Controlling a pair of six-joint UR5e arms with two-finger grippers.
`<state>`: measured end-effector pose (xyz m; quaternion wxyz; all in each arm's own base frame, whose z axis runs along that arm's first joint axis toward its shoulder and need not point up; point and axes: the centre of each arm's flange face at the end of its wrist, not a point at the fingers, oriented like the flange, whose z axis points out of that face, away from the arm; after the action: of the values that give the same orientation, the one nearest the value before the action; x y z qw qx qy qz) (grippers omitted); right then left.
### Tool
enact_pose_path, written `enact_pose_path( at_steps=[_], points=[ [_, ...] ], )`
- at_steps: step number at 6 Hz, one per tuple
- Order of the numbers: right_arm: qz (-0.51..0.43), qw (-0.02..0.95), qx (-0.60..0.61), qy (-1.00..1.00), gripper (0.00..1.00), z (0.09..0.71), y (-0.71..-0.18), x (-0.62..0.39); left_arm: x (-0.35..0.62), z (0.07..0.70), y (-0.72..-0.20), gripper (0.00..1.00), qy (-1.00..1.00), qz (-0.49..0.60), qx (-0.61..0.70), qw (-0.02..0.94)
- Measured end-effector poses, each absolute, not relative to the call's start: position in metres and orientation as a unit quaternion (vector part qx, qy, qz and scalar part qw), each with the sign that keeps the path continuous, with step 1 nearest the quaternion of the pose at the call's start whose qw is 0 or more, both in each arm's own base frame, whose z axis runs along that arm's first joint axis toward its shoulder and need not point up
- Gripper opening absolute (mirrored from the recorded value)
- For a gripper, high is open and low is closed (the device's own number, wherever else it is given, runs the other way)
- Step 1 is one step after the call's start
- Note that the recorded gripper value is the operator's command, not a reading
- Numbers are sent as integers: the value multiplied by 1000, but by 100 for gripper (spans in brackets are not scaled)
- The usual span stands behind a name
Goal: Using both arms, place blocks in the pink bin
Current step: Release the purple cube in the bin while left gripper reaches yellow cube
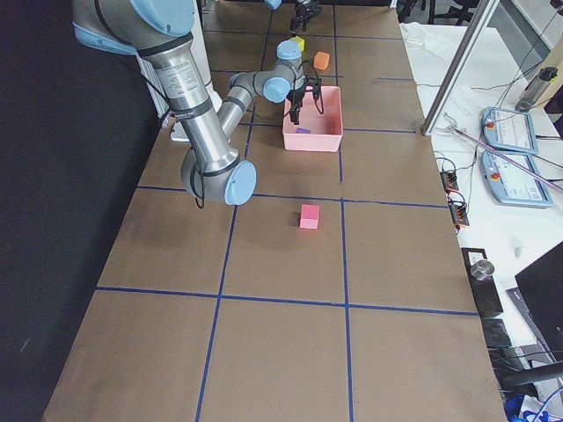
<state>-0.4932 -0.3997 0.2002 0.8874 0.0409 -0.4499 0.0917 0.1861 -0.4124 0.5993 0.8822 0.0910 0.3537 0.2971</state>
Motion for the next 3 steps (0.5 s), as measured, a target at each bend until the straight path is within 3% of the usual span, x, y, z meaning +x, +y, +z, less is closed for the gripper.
enact_pose_path(
  at_steps=[3],
  points=[
    [92,887,41,-450,100,201,-399,-492,214,613,-402,99,360,307,88,877]
  ],
)
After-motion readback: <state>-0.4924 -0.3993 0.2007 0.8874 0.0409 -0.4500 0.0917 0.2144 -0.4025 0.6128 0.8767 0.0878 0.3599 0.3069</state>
